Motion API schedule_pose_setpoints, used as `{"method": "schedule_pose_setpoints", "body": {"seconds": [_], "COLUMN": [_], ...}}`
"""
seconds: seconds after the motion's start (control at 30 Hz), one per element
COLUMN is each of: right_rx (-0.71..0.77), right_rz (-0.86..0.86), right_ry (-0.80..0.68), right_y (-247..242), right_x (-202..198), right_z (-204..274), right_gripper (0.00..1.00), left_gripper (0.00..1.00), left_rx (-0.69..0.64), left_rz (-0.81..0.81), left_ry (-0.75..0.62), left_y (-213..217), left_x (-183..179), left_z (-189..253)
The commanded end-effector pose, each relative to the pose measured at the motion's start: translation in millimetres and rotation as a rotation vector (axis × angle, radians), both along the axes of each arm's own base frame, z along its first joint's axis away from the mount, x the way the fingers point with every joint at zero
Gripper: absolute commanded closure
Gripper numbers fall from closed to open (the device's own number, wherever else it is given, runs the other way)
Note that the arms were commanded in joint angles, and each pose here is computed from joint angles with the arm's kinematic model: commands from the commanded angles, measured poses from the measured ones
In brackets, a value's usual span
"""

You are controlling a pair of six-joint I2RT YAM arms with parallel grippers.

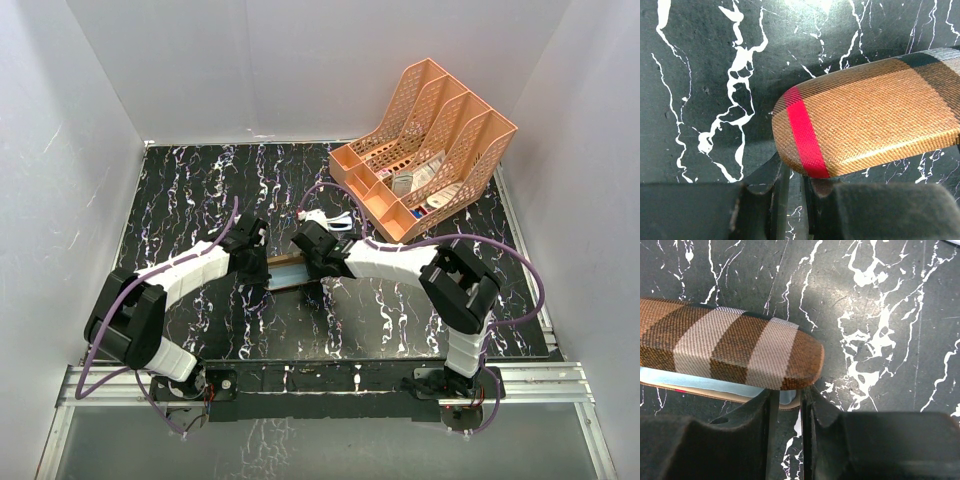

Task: Organize the sunglasses
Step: Place the glasses cleaning cloth in the sunglasses case.

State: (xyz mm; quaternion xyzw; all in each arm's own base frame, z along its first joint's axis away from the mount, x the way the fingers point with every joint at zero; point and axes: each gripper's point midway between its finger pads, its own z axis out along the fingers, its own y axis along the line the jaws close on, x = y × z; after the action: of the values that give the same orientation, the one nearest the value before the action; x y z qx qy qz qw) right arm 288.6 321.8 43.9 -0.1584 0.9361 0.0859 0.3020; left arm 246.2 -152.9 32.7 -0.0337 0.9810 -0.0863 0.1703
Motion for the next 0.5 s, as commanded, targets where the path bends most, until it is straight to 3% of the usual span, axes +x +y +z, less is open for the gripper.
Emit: {"method": "schedule_pose_setpoints", "body": {"seconds": [0.0,0.47], "right_rx": [-0.002,0.005], "right_rz": [-0.031,-0.032], "right_ry": [-0.057,-0.064], "right_y": [-8.6,-6.3], "right_x": [7.8,7.0], "right_z": [21.2,23.2], "right_gripper": [0.77,0.77], "left_gripper": [0.88,0.88], "left_rx": [0.033,0.017], "left_rz": [-0.003,-0.006], "left_ry": [-0.004,-0.049], "left_y": [8.4,5.3], "left_x": [-4.6,1.1], "left_z": [9.9,30.3]}}
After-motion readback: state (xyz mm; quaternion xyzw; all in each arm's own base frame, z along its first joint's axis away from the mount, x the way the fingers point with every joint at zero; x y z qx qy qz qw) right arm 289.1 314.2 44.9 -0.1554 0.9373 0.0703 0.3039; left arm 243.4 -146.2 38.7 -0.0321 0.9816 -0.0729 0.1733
